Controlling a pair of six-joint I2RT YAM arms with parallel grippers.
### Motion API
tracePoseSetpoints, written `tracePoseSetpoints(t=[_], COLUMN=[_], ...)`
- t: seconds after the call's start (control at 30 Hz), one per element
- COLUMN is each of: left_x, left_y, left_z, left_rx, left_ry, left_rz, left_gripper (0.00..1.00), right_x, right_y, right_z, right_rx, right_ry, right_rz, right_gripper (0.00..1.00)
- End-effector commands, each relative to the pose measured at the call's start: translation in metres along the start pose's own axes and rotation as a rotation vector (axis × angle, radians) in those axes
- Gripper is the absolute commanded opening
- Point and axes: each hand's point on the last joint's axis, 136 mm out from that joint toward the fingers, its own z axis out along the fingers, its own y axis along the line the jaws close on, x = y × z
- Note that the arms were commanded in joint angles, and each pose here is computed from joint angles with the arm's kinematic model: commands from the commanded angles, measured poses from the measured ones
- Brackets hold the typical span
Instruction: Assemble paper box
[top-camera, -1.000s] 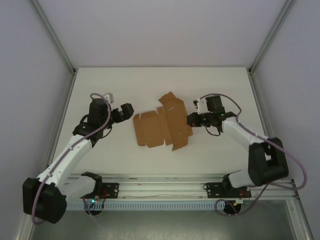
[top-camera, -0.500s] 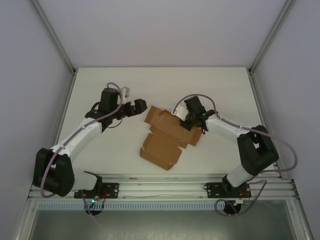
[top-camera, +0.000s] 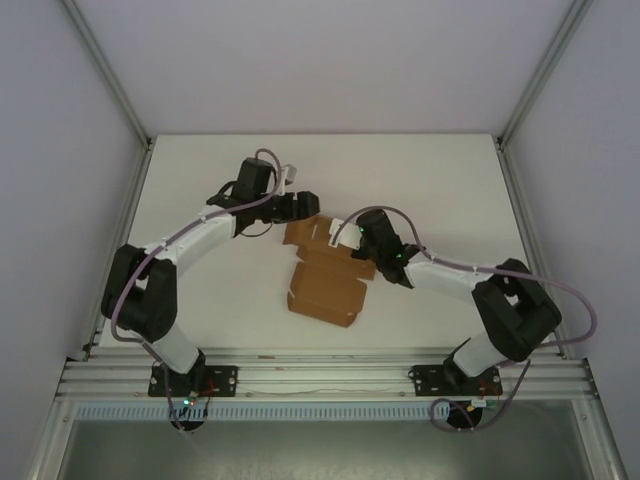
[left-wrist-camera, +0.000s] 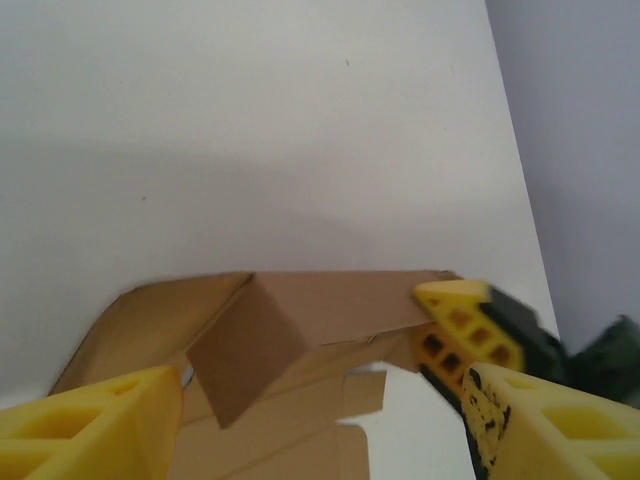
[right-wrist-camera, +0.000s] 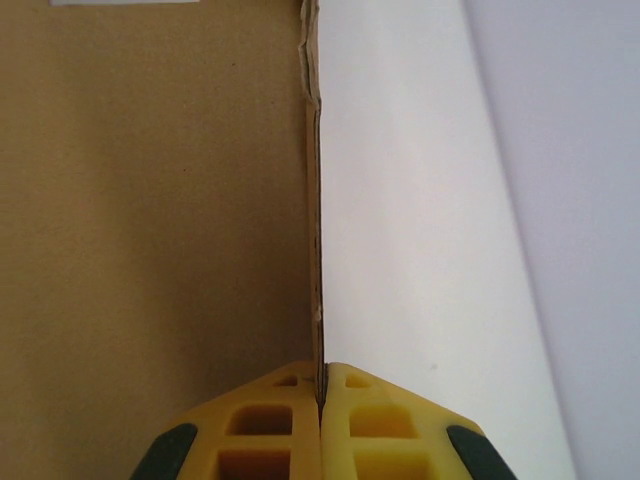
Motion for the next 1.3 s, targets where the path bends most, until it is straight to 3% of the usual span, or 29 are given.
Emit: tracePoseSetpoints(t=[0.0,0.4,0.67,0.73,0.83,0.9,1.13,1.27], left_x=[0.006,0.000,0.005,0.007,0.010,0.014,0.035,0.052], left_y=[-0.008,-0.042,-0.048,-0.041,-0.022,-0.007,0.082,0.117], left_z=[0.009,0.047,0.046,0.040,0.022,0.007,-0.038,-0.038], left_rx=[0.024,0.234,0.203,0.165,0.047,-0.036,-0.390,-0.469], left_ry=[0.051,0.087,0.073,0.061,0.026,0.002,-0.070,-0.038], left_rz=[0.007,-0.047,0.008,0.009,0.045,0.066,0.019,0.028], left_gripper=[0.70,0.62,0.65,0.67,0.79,0.99,1.00,1.00], right_x=[-0.014,-0.008,-0.008,-0.004,0.001,0.004,0.006,0.006], right_y=[-0.022,-0.013,-0.013,-0.013,-0.017,-0.015,-0.017,-0.016], right_z=[-0.014,-0.008,-0.012,-0.012,-0.014,-0.015,-0.021,-0.022], right_rx=[0.082,0.068,0.081,0.090,0.114,0.108,0.103,0.088], right_ry=[-0.054,-0.038,-0.058,-0.041,-0.014,-0.001,0.003,0.002], right_rz=[0.026,0.025,0.056,0.055,0.059,0.050,0.065,0.074], right_gripper=[0.00,0.00,0.00,0.00,0.00,0.00,0.00,0.00])
